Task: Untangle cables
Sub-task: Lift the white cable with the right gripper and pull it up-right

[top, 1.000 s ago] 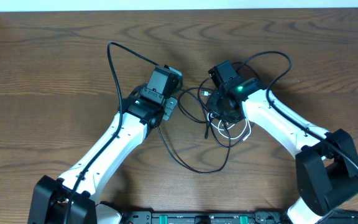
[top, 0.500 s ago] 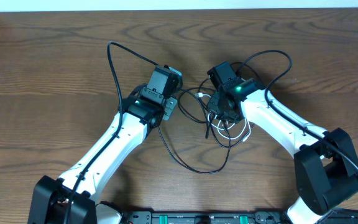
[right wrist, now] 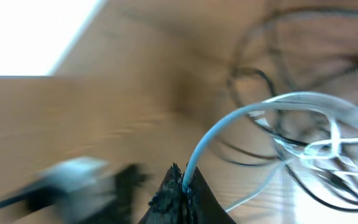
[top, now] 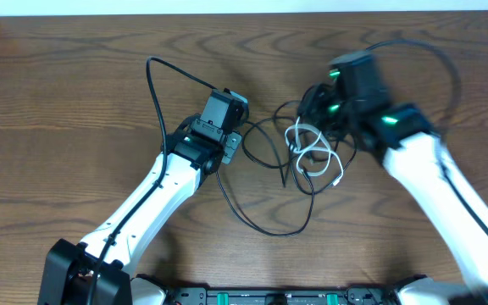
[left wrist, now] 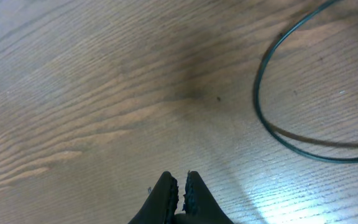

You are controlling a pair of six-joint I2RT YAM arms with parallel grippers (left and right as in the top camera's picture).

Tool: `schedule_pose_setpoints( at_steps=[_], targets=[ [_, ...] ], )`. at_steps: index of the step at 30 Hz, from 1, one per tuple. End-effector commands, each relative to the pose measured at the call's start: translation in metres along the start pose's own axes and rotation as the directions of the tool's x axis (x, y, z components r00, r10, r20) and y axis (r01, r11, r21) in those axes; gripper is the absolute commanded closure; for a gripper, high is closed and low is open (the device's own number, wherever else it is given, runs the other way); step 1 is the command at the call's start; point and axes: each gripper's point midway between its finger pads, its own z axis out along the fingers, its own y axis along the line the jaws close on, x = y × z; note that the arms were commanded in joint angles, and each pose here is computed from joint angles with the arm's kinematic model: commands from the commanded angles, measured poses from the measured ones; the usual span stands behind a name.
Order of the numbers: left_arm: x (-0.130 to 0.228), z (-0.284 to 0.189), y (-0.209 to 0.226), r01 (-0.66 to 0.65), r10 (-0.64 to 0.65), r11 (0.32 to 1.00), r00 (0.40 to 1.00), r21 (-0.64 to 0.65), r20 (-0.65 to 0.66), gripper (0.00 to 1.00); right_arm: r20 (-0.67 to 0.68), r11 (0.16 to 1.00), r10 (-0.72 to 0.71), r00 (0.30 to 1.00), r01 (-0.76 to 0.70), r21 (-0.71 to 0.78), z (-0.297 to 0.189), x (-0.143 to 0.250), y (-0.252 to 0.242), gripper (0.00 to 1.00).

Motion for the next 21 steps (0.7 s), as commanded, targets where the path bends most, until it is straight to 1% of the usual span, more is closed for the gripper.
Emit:
schedule_pose_setpoints(
  at_steps=[1, 2, 5, 10, 21],
  targets=[
    [0.000, 0.001, 0.002, 0.020, -0.020, 1.000, 1.000, -0.010, -0.002, 0.92, 0.069, 0.980, -0.035, 0.997, 0.047, -0.191, -0.059, -0.016, 0.040, 0.99],
    [0.000, 0.001, 0.002, 0.019, -0.019, 1.000, 1.000, -0.010, -0.002, 0.92, 0.121, 0.969, -0.020, 0.992, 0.049, -0.242, -0.083, -0.025, 0.048, 0.99],
    [0.000, 0.001, 0.002, 0.020, -0.020, 1.000, 1.000, -0.010, -0.002, 0.92, 0.217, 0.949, 0.016, 0.976, 0.054, -0.311, -0.125, -0.040, 0.056, 0.99],
    [0.000, 0.001, 0.002, 0.020, -0.020, 1.000, 1.000, -0.010, -0.002, 0.92, 0.346, 0.916, 0.043, 0.937, 0.102, -0.388, -0.182, -0.052, 0.065, 0.99],
    [0.001, 0.001, 0.002, 0.022, -0.022, 1.000, 1.000, -0.010, -0.004, 0.92, 0.457, 0.865, 0.078, 0.886, 0.168, -0.473, -0.224, -0.074, 0.084, 0.99]
  ],
)
